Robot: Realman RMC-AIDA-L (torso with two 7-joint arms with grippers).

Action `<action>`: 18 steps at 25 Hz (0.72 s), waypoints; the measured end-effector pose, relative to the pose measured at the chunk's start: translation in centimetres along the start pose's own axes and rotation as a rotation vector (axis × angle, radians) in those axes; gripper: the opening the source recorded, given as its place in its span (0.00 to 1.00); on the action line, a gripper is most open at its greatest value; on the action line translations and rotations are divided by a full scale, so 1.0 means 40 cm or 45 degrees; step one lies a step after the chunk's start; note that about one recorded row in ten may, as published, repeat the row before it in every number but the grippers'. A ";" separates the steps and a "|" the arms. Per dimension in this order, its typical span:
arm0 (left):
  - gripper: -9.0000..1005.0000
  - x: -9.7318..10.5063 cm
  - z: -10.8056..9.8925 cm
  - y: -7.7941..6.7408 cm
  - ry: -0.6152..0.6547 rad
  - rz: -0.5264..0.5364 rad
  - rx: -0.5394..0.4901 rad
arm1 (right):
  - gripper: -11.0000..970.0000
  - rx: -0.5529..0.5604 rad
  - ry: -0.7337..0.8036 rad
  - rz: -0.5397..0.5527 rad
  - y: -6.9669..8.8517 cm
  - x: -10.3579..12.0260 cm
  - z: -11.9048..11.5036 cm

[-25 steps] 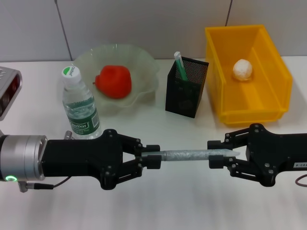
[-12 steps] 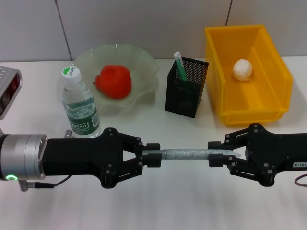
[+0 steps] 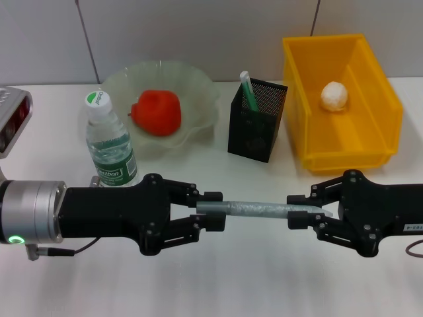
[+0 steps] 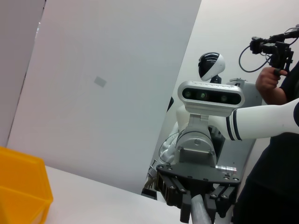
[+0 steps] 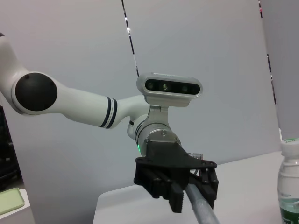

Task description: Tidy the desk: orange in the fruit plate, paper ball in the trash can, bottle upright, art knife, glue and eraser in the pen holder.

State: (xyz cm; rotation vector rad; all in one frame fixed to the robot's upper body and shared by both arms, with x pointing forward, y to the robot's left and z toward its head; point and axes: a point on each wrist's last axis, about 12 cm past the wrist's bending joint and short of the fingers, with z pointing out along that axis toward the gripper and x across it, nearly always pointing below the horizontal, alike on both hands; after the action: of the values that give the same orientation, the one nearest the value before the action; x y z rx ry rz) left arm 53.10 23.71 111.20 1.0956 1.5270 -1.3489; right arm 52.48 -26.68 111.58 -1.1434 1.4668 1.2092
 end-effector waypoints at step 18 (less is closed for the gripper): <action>0.72 0.001 -0.012 0.000 -0.009 0.001 -0.024 | 0.18 0.007 -0.004 -0.003 -0.001 -0.002 -0.005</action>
State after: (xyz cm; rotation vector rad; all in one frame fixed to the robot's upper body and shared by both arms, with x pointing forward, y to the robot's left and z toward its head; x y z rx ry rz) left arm 53.08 24.18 111.21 1.0783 1.5311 -1.3343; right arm 52.52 -26.86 111.67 -1.1391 1.4647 1.2042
